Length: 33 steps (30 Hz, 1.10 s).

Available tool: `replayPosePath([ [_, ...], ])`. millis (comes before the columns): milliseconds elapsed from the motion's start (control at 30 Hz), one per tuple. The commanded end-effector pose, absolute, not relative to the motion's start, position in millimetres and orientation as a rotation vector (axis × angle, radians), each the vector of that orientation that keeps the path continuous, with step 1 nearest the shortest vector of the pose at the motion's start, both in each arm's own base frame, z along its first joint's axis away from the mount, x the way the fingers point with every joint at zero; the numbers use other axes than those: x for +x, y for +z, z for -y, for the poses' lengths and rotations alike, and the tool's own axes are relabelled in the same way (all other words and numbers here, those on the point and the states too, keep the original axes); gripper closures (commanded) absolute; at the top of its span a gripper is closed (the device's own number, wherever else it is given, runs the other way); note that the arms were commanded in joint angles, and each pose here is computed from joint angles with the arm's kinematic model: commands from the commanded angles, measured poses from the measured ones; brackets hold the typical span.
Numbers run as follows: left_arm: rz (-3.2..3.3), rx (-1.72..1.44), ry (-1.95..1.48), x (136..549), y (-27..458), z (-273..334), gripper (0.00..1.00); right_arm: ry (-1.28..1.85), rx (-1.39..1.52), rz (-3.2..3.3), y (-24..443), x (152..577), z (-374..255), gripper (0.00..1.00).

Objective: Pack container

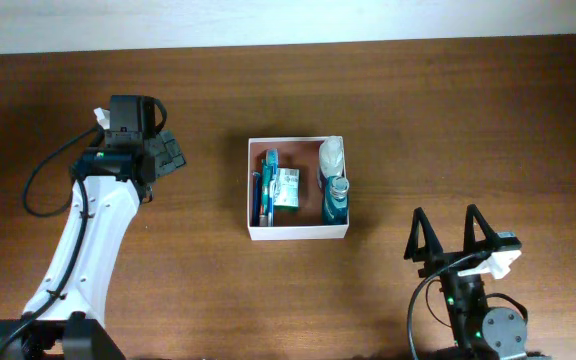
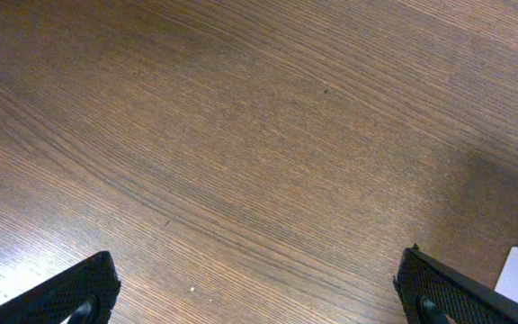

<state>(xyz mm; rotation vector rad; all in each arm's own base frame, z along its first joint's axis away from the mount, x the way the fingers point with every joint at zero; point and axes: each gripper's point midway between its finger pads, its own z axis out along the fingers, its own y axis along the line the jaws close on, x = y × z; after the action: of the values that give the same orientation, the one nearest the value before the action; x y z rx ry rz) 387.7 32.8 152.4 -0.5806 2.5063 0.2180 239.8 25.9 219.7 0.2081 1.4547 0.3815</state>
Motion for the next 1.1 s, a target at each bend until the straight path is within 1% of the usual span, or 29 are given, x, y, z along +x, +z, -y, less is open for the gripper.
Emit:
replayPosePath([
  [0,-2.485,-0.586,0.230,389.2,158.8,-35.9,0.01,0.342,0.216,-1.461,210.8,241.7,-20.0,0.02],
  [500,-2.485,-0.586,0.230,389.1,158.7,-35.9,0.01,0.163,0.008,-1.654,155.2,244.5,-27.0,0.02],
  [600,-2.484,-0.586,0.230,389.2,158.8,-35.9,0.01,0.141,-0.033,-1.652,155.3,244.3,-28.7,0.02],
  [1067,-2.484,-0.586,0.231,389.2,158.8,-36.0,0.00,0.143,-0.033,-1.652,155.4,244.3,-28.9,0.02],
])
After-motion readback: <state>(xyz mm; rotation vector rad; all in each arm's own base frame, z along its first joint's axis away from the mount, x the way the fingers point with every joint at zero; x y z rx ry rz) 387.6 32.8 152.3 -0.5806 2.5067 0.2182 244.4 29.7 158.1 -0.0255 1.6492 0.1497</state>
